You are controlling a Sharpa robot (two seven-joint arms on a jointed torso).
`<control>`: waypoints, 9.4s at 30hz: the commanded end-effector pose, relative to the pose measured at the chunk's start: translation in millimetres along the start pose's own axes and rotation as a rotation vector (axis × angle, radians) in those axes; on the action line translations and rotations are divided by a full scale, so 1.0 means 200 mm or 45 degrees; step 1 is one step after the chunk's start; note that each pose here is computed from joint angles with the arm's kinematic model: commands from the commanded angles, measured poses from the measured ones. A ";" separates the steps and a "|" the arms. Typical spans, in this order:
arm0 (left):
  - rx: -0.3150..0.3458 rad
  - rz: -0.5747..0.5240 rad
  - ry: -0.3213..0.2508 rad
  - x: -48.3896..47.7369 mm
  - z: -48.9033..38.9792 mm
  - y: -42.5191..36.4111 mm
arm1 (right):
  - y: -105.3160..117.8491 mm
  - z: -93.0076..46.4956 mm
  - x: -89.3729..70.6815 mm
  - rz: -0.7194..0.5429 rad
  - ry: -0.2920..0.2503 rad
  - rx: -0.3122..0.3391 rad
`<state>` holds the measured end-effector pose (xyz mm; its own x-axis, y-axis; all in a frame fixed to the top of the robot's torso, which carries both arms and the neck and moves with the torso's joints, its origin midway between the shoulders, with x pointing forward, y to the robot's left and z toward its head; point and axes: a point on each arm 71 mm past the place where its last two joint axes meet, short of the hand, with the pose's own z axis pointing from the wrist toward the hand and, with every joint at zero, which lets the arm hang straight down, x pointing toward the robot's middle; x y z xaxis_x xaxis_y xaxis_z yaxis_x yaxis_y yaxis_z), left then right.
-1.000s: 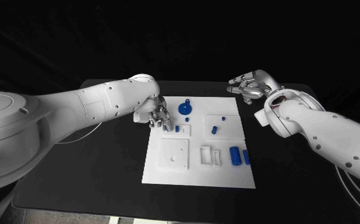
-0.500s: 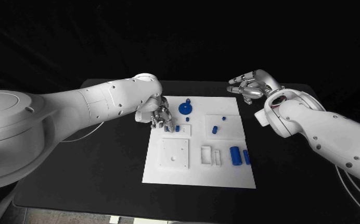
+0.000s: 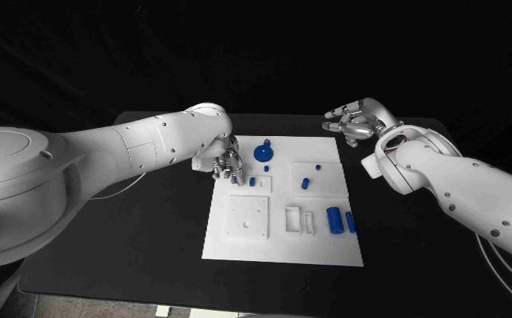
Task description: Assemble the parts on the task board
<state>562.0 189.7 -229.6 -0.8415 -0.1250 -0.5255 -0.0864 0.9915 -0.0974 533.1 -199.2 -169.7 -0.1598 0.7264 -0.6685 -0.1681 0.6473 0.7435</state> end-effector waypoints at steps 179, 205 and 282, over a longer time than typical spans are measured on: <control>-0.040 -0.003 -0.012 0.027 0.091 0.022 | 0.00 0.00 0.01 -0.004 0.012 -0.011; 0.018 -0.064 -0.023 0.027 0.045 0.097 | -0.01 -0.01 0.01 -0.007 0.008 -0.004; 0.184 -0.193 -0.550 0.369 -0.084 0.200 | -0.08 -0.05 0.00 -0.009 0.000 0.027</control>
<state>488.1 224.6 -256.7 -0.5252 -0.3085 -0.7931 -0.1062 0.9484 -0.2986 526.9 -212.5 -182.0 -0.1600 0.7223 -0.6728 -0.1405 0.6580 0.7398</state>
